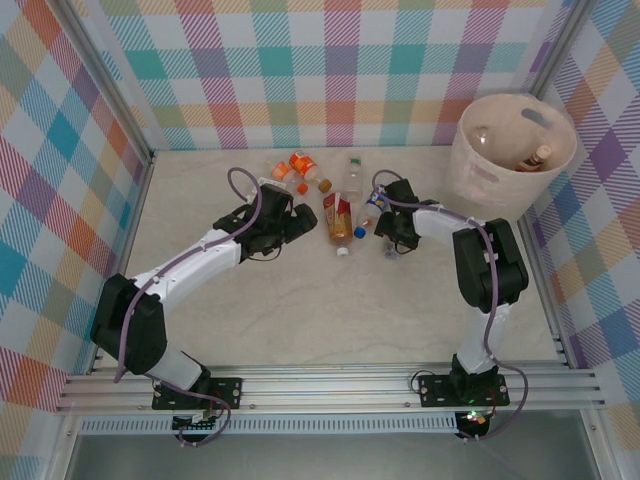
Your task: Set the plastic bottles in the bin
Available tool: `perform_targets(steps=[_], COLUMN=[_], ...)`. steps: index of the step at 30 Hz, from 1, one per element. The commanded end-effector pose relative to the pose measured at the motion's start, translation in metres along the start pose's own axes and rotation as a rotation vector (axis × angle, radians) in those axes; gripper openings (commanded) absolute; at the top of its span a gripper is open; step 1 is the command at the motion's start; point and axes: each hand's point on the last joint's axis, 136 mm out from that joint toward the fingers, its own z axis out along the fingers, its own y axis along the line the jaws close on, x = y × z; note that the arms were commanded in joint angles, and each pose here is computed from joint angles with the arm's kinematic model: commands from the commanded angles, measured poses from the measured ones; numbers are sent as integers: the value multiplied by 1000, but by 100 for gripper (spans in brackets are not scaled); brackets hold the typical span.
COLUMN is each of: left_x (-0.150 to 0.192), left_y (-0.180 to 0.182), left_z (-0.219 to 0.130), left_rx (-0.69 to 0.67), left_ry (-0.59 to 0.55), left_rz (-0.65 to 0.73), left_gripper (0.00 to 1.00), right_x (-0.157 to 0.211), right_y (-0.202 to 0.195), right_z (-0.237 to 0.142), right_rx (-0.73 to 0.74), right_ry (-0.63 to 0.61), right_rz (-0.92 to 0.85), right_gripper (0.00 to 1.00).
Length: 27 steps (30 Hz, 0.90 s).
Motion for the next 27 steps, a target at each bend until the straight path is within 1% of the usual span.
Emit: perform_targets(steps=[1, 5, 9, 15, 20, 23, 27], left_x=[-6, -3, 0, 4, 12, 15, 25], left_y=[-8, -14, -19, -27, -30, -30, -31], left_z=[-3, 1, 6, 14, 20, 24, 30], left_rx=[32, 62, 84, 114, 120, 103, 60], left_ry=[-3, 18, 37, 66, 94, 105, 132], left_rz=[-1, 7, 3, 3, 16, 31, 77], left_gripper=[100, 100, 100, 100, 100, 100, 100], right_x=[-8, -14, -21, -32, -44, -50, -63], right_y=[8, 10, 19, 25, 39, 51, 66], right_z=[-7, -26, -55, -97, -139, -164, -203], right_rx=[-29, -68, -140, -210, -319, -391, -485], right_ry=[-42, -103, -166, -248, -337, -367, -443], right_rz=[-36, -92, -166, -193, -201, -214, -238], right_gripper=[60, 52, 44, 43, 41, 41, 41])
